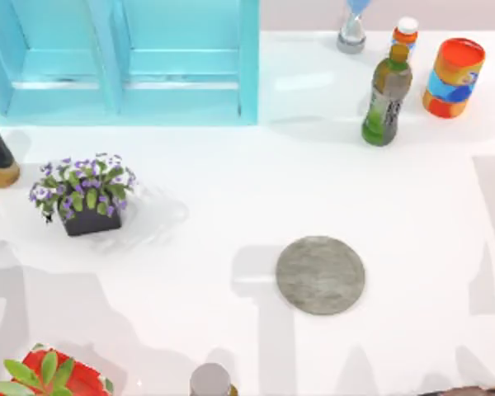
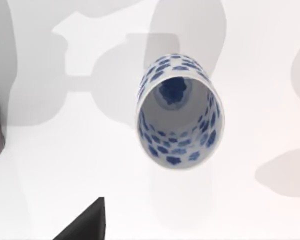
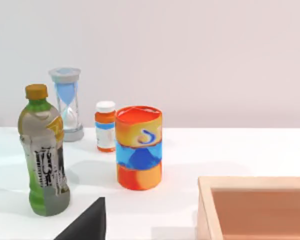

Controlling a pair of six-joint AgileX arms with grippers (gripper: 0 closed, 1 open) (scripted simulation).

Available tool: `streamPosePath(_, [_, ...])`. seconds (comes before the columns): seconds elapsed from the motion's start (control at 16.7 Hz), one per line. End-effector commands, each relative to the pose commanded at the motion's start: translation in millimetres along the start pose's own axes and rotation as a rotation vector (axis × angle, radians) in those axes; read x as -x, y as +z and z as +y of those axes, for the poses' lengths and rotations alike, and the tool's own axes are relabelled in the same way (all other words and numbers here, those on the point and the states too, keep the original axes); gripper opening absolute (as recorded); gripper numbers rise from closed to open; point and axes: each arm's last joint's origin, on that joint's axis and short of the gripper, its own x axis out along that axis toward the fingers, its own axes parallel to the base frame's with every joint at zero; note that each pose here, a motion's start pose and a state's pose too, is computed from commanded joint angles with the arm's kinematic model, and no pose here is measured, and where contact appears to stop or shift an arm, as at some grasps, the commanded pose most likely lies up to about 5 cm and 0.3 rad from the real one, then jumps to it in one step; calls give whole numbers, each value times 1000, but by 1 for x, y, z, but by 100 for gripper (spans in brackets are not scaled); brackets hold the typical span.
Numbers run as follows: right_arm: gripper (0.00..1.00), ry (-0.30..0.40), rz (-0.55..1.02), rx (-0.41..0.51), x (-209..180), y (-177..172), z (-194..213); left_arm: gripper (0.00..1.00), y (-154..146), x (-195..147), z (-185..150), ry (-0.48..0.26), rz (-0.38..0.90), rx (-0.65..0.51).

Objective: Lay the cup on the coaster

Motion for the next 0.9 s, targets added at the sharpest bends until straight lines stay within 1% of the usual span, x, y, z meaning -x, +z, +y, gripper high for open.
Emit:
streamPosePath(0.24, [100, 0, 0, 0, 0, 0, 0, 100, 1, -5, 0, -1, -1, -1])
streamPosePath(0.36, [100, 0, 0, 0, 0, 0, 0, 100, 0, -21, 2, -4, -2, 1])
streamPosePath(0.72, [100, 0, 0, 0, 0, 0, 0, 100, -1, -87, 4, 10, 5, 0])
streamPosePath(0.9, [100, 0, 0, 0, 0, 0, 0, 100, 0, -100, 0, 0, 0, 0])
